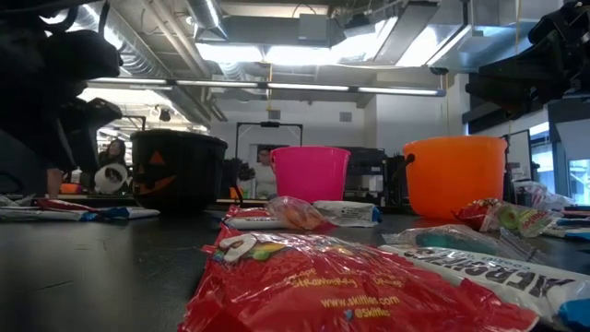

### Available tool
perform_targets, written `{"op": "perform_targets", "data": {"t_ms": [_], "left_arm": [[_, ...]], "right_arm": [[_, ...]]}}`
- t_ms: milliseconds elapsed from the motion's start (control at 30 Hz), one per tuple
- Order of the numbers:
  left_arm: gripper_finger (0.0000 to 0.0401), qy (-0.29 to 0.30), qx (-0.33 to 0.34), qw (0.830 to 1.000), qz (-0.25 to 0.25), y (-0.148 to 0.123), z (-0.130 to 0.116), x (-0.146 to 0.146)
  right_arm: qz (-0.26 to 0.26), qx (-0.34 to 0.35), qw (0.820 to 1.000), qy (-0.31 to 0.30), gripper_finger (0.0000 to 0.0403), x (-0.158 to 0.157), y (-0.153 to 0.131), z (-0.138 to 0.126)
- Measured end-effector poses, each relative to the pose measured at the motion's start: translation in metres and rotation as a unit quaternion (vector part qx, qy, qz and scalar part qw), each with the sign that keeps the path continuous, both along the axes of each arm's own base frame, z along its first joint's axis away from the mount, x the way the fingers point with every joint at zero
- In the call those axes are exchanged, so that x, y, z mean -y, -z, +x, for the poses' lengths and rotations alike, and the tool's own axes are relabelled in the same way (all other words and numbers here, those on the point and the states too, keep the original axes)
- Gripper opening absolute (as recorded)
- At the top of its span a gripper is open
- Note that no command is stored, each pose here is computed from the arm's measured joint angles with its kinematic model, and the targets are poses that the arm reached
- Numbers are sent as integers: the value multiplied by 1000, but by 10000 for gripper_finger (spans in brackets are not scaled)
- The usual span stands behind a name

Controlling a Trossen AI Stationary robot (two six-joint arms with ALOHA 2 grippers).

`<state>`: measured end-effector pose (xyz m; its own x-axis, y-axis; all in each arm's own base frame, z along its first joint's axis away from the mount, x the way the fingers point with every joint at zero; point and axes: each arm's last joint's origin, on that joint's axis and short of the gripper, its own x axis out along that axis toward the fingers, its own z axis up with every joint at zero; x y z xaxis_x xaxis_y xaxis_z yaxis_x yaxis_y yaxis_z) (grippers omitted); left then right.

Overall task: Organize candy in baskets
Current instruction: Put the white chocolate bar into the black bucket

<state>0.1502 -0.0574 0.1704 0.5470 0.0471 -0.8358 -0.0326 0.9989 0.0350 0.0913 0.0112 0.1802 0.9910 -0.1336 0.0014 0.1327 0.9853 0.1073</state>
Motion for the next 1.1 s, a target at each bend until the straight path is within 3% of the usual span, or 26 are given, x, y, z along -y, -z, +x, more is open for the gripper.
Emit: {"op": "perform_targets", "data": {"t_ms": [233, 667, 1100], "left_arm": [[156, 8, -4, 997, 71, 7, 8, -4], [156, 12, -68, 992, 105, 32, 27, -16], [143, 4, -74, 989, 124, 46, 40, -19]], "right_arm": [[0, 0, 1000, 0, 214, 0, 0, 0], [0, 0, 1000, 0, 214, 0, 0, 0], [0, 0, 1000, 0, 214, 0, 0, 0]]}}
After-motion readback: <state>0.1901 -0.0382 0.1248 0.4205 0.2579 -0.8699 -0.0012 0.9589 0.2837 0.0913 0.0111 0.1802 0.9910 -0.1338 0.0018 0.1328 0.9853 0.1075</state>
